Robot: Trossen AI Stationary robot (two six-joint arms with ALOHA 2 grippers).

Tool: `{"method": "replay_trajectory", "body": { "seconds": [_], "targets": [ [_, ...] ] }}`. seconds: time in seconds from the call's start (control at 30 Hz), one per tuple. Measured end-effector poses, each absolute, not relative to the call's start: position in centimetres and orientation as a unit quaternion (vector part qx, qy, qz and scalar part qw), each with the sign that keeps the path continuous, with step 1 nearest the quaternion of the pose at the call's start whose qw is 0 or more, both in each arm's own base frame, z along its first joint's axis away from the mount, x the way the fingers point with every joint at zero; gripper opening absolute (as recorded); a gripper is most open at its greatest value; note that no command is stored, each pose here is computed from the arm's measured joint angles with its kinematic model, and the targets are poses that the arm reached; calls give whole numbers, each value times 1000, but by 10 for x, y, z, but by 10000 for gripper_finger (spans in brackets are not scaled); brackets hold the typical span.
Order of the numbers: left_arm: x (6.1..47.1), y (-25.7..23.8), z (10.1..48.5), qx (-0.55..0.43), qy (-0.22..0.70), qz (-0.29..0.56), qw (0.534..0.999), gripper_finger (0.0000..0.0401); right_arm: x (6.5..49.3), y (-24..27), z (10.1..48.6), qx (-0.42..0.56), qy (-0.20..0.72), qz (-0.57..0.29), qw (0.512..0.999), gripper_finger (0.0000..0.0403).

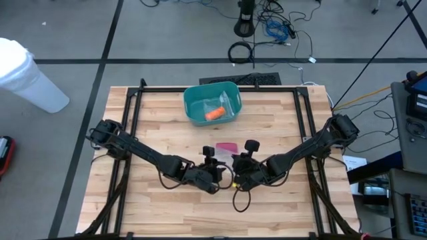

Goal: Roll bandage
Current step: Put the pink bandage into the transparent zip bag

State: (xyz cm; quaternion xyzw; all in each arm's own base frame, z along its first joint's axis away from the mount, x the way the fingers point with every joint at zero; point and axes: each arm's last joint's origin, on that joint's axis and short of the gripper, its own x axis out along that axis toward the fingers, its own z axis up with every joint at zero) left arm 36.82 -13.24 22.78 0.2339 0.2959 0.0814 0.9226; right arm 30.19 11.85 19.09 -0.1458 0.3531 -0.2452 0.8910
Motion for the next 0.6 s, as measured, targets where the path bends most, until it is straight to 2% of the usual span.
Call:
{"method": "replay_trajectory", "body": {
  "seconds": [0.33, 0.6],
  "targets": [
    [368, -124, 223, 243, 325, 76, 911, 131, 306, 131, 193, -170, 329, -213, 904, 0],
    [368, -116, 221, 245, 337, 115, 902, 144, 302, 144, 195, -201, 323, -183, 907, 0]
  ]
}}
